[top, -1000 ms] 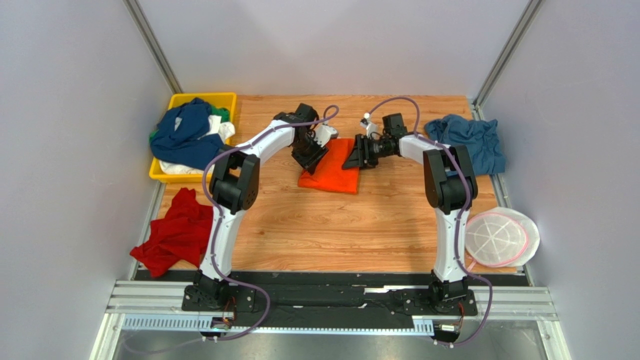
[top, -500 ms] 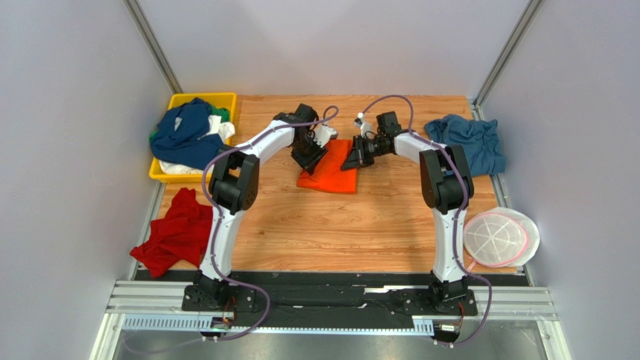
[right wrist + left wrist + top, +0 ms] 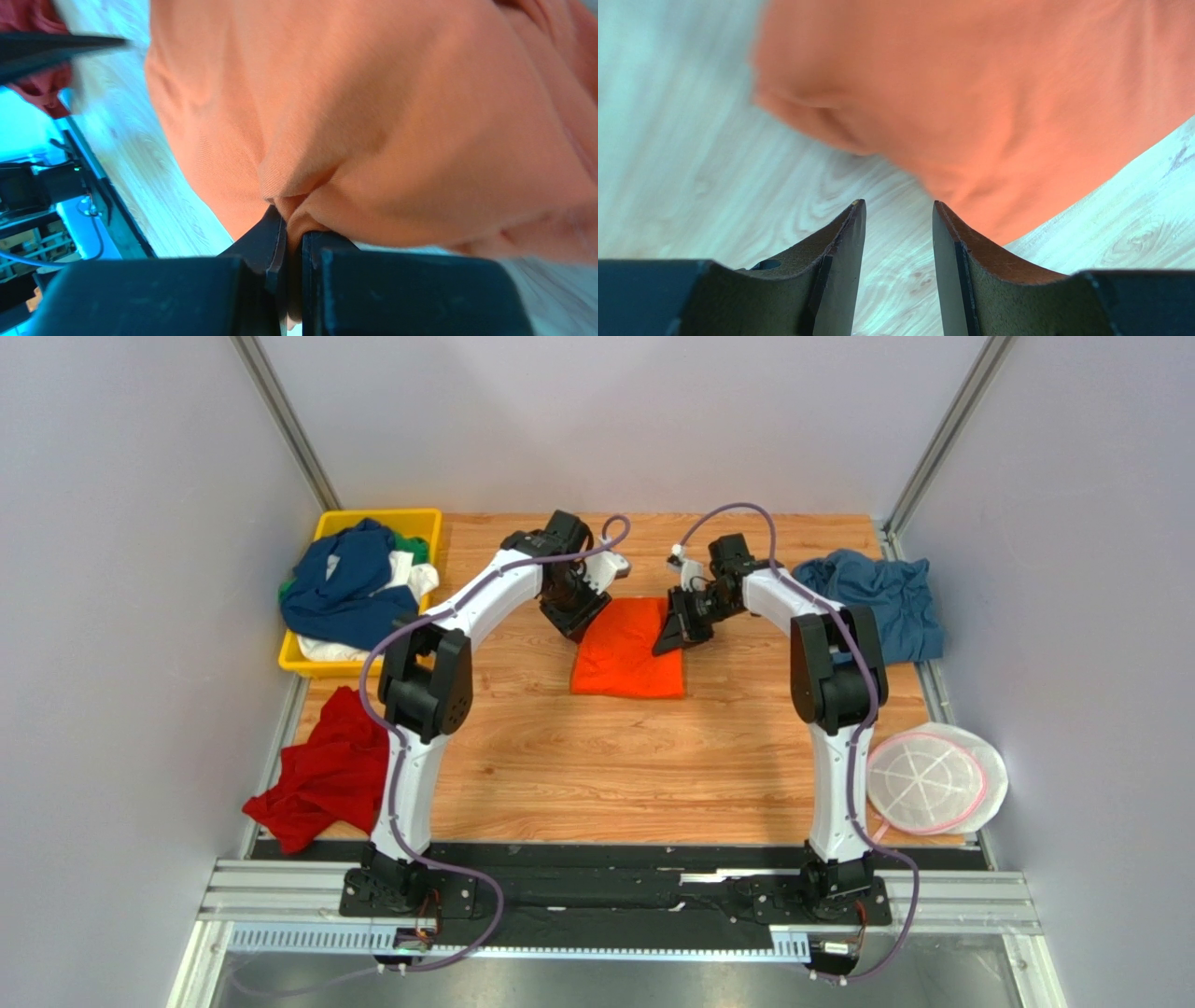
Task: Fold and stack the t-shirts
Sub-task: Put the neatly folded tshirt into the corner of the board with the right arm
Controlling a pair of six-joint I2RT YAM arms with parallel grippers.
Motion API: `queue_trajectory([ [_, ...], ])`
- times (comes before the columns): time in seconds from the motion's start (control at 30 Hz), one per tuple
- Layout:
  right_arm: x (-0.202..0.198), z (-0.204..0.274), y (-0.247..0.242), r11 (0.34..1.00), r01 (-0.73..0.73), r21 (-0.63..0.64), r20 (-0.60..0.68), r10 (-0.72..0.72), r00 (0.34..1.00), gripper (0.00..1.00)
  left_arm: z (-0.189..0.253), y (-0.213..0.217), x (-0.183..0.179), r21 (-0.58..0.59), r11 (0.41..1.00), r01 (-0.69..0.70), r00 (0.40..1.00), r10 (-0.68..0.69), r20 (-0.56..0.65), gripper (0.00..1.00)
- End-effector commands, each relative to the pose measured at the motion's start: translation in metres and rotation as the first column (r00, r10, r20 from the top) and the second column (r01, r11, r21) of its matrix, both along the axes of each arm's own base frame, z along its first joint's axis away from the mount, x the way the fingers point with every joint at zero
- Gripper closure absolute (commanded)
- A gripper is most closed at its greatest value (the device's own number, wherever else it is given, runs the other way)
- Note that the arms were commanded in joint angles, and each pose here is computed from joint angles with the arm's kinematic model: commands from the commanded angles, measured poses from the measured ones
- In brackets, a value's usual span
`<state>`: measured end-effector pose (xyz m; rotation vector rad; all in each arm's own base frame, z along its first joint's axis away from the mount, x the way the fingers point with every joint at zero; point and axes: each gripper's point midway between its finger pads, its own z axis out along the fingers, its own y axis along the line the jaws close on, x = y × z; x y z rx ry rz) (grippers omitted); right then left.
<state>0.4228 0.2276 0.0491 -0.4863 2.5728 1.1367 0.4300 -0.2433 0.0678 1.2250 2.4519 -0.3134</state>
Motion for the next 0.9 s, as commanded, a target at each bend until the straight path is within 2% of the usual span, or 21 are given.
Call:
queue_trajectory([
  [0.0,0.010,0.032,-0.038,0.995,0.038,-0.094,0.062,-0.032,0.998,1.00,0.064,-0.003,0.013,-0.027,0.999,0.025,0.988,-0.020,0.151,0.51],
  [0.17,0.015,0.038,-0.076,0.979,0.101,-0.180,0.063,-0.091,0.994,1.00,0.068,0.002,0.014,-0.008,1.000,0.020,0.986,-0.018,0.166,0.51],
  [0.33,0.032,0.044,-0.119,0.950,0.161,-0.269,0.118,-0.134,0.984,1.00,0.059,0.001,0.012,-0.006,1.000,0.021,0.989,-0.020,0.143,0.51],
  [0.6,0.052,0.056,-0.203,0.881,0.264,-0.393,0.179,-0.208,0.962,1.00,0.048,0.002,0.010,0.004,1.000,0.023,0.992,-0.023,0.123,0.51],
  [0.87,0.059,0.072,-0.261,0.807,0.310,-0.503,0.220,-0.227,0.949,1.00,0.044,-0.001,0.009,-0.011,1.000,0.022,0.993,-0.021,0.112,0.51],
])
